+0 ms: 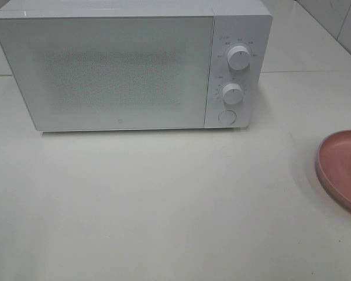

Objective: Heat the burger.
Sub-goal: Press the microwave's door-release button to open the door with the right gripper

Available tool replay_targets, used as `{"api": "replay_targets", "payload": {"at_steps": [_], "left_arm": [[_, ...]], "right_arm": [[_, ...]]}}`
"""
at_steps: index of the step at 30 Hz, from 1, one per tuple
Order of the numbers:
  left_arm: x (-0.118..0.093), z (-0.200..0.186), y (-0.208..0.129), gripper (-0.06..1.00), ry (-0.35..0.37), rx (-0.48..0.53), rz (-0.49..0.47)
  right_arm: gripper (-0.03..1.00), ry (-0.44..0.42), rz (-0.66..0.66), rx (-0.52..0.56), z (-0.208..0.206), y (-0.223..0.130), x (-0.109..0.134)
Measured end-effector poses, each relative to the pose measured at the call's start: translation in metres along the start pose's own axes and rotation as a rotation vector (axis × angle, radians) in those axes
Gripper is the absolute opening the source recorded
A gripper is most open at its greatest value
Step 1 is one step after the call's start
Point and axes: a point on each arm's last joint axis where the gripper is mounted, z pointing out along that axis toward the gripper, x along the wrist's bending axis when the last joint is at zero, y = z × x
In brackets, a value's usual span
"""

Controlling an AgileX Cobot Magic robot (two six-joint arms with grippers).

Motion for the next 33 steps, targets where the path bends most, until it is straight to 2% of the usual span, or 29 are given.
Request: {"api": "replay_targets", "payload": {"at_steps": [20, 25, 33], "left_arm": [[0.000, 0.000, -0.001, 0.99, -0.001, 0.006, 0.000], [0.000, 0.000, -0.001, 0.99, -0.001, 0.008, 0.000], [0.000, 0.000, -0.001, 0.99, -0.001, 0.009, 0.000]], "right_arm": [[0.71, 0.001, 0.001, -0.003, -0.001, 0.001, 0.000], [0.71, 0.006, 0.008, -0.093, -0.008, 0.011, 0.000], [0.71, 0.008, 0.024, -0.084, 0.004, 0.026, 0.001]]}}
